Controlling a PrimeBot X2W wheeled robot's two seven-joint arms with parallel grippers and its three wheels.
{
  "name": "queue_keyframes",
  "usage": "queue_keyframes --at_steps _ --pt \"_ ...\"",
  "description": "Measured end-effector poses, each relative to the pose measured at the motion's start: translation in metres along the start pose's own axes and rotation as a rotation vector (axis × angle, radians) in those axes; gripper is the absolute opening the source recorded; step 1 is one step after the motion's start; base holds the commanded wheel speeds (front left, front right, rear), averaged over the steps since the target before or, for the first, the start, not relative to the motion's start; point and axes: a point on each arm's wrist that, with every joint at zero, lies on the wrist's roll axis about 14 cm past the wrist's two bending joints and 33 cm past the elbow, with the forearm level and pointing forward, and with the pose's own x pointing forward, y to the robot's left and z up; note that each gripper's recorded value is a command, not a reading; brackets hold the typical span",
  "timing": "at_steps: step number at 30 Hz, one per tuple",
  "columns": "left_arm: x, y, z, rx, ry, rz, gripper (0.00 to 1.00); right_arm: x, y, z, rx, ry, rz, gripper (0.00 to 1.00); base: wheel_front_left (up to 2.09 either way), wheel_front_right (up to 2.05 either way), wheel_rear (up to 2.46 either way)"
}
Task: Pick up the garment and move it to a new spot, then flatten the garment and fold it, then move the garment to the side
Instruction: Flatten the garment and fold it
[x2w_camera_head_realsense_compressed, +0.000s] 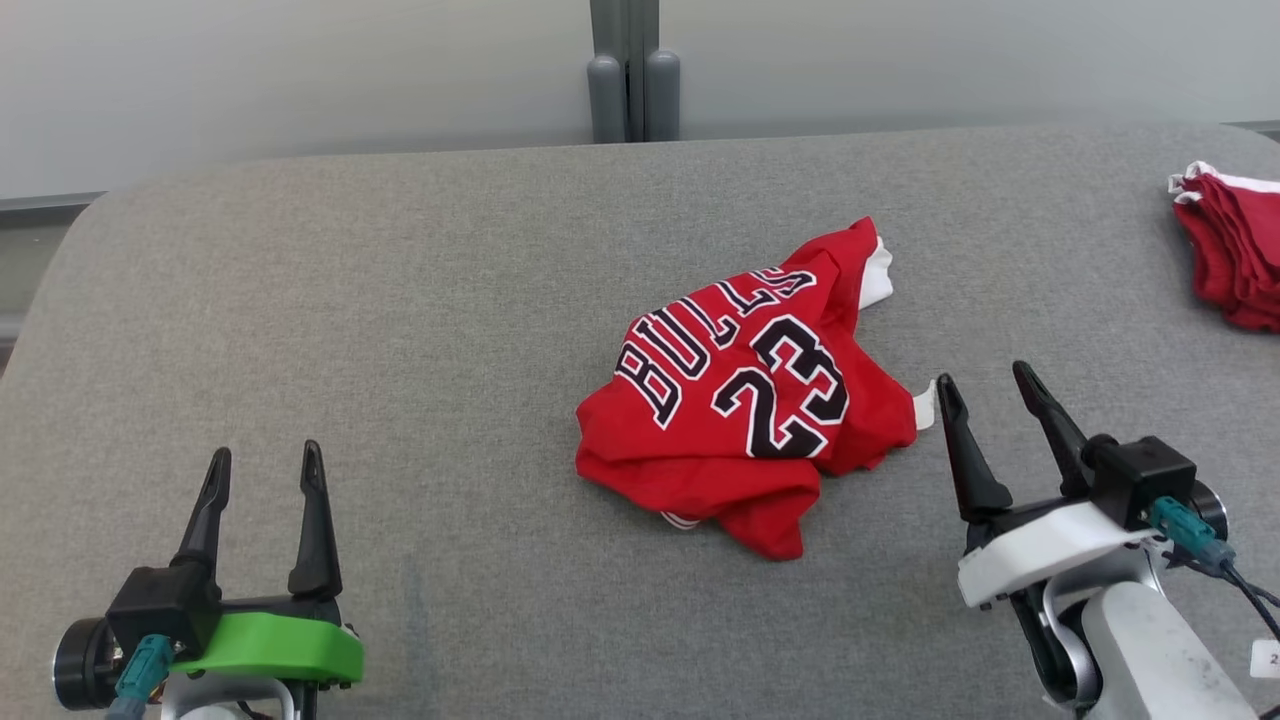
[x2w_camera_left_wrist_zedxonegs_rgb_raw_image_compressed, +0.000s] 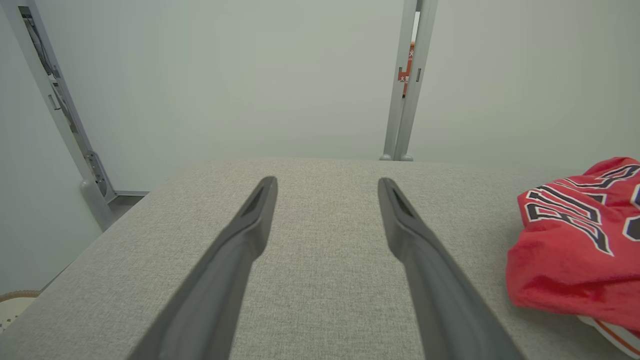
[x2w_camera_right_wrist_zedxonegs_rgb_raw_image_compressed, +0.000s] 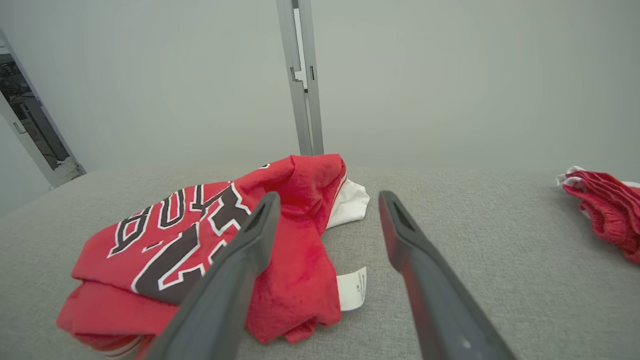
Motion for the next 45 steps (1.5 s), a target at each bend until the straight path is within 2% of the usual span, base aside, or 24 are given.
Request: queue_keyframes --at_steps 8,17,22,23,24,25,30,36,42,45 --pt "0.006 0.002 -0.003 0.006 0.008 0.003 1.0 0.036 0.001 -0.018 -0.05 0.071 0.06 1.0 0.0 0.0 0.0" --pt "0.007 0.01 -0.009 0.014 0.028 0.026 1.0 0.049 0.001 -0.082 -0.036 0.274 0.074 1.0 0.0 0.0 0.0" --pt "0.004 0.019 -0.013 0.015 0.043 0.053 1.0 0.04 0.008 -0.124 -0.006 0.414 0.081 1.0 0.0 0.0 0.0" --pt "0.003 0.02 -0.014 0.015 0.046 0.056 1.0 0.039 0.011 -0.13 0.005 0.433 0.084 0.48 0.0 0.0 0.0" --pt "0.003 0.021 -0.014 0.015 0.047 0.059 1.0 0.04 0.014 -0.132 0.01 0.44 0.088 0.3 0.0 0.0 0.0" --pt "0.002 0.022 -0.015 0.016 0.048 0.063 1.0 0.043 0.016 -0.132 0.013 0.441 0.094 0.0 0.0 0.0 0.0" --pt "0.002 0.021 -0.013 0.016 0.044 0.066 1.0 0.046 0.015 -0.124 0.029 0.421 0.087 0.0 0.0 0.0 0.0" --pt "0.003 0.014 -0.008 0.01 0.028 0.048 1.0 0.044 -0.022 -0.088 0.019 0.314 0.009 0.0 0.0 0.0 0.0" --pt "0.002 0.004 -0.008 0.001 0.026 0.021 1.0 -0.004 -0.059 -0.081 0.039 0.289 -0.101 0.0 0.0 0.0 0.0" --pt "0.005 -0.001 -0.006 -0.004 0.019 0.011 1.0 -0.038 -0.078 -0.09 0.029 0.33 -0.158 0.0 0.0 0.0 0.0"
